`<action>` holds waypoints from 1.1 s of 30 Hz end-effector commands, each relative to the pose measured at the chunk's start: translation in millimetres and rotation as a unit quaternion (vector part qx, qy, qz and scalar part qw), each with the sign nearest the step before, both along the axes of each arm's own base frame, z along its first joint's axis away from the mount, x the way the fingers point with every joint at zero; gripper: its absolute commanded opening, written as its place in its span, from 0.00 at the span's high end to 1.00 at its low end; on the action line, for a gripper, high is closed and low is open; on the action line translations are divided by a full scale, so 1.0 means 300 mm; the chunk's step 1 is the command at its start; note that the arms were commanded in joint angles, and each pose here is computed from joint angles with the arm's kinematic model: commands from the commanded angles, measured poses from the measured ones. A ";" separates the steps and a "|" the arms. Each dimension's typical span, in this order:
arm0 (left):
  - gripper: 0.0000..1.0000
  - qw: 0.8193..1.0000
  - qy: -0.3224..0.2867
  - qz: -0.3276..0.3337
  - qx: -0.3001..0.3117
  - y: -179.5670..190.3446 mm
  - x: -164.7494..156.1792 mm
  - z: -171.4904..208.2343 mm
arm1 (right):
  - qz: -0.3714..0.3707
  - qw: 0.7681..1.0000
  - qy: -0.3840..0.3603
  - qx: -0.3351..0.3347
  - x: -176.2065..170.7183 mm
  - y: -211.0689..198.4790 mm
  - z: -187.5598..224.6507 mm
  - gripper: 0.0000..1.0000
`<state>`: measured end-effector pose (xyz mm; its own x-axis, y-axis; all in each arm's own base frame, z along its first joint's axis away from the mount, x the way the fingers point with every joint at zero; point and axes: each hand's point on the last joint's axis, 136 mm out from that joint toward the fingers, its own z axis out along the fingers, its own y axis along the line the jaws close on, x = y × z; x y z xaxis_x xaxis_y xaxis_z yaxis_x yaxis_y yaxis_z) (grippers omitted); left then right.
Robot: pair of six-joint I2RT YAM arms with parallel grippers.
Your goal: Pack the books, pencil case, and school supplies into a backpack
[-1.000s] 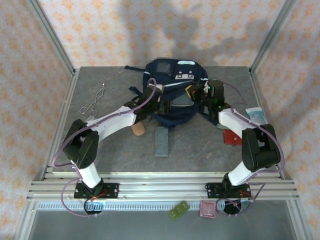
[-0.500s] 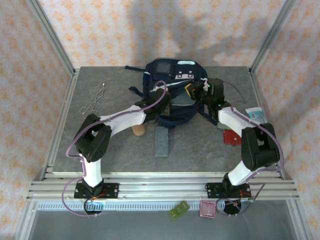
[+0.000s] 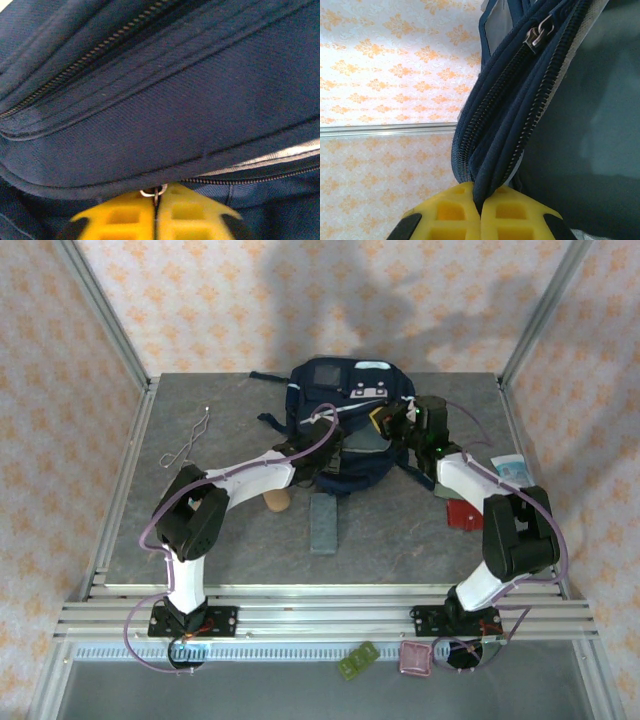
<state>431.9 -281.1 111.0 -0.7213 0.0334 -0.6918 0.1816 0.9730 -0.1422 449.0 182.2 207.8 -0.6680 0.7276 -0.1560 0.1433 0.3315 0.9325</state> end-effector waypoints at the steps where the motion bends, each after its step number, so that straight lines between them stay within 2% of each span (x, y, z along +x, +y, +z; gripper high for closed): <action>1: 1.00 1.000 0.002 -0.001 0.017 0.013 0.019 -0.033 | 0.001 0.996 -0.090 0.019 0.030 0.003 0.208 1.00; 6: 1.00 0.999 0.000 0.000 0.033 0.065 0.003 0.003 | -0.015 0.997 -0.078 -0.002 0.019 -0.038 0.165 1.00; 15: 1.00 0.997 0.012 0.038 0.064 0.300 -0.026 0.025 | -0.067 0.996 -0.049 -0.013 -0.007 -0.184 0.052 1.00; 18: 1.00 0.997 0.012 0.034 0.067 0.312 -0.029 0.031 | -0.070 0.996 -0.049 -0.015 -0.005 -0.194 0.046 1.00; 24: 1.00 0.998 0.028 -0.031 0.045 0.216 -0.053 0.063 | -0.070 0.996 -0.046 -0.020 0.022 -0.201 0.032 1.00; 30: 1.00 0.989 0.034 -0.142 0.010 -0.002 -0.126 0.143 | -0.087 0.994 -0.053 -0.037 0.088 -0.253 0.067 1.00; 33: 1.00 0.983 0.023 -0.178 -0.034 -0.117 -0.145 0.193 | -0.094 0.993 -0.053 -0.044 0.113 -0.279 0.073 1.00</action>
<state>404.6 -285.1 161.8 -0.7059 0.1957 -0.6808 0.4100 0.8966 -0.1675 458.3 127.1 202.4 -0.6053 0.7756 -0.1794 0.1727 0.3479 0.9215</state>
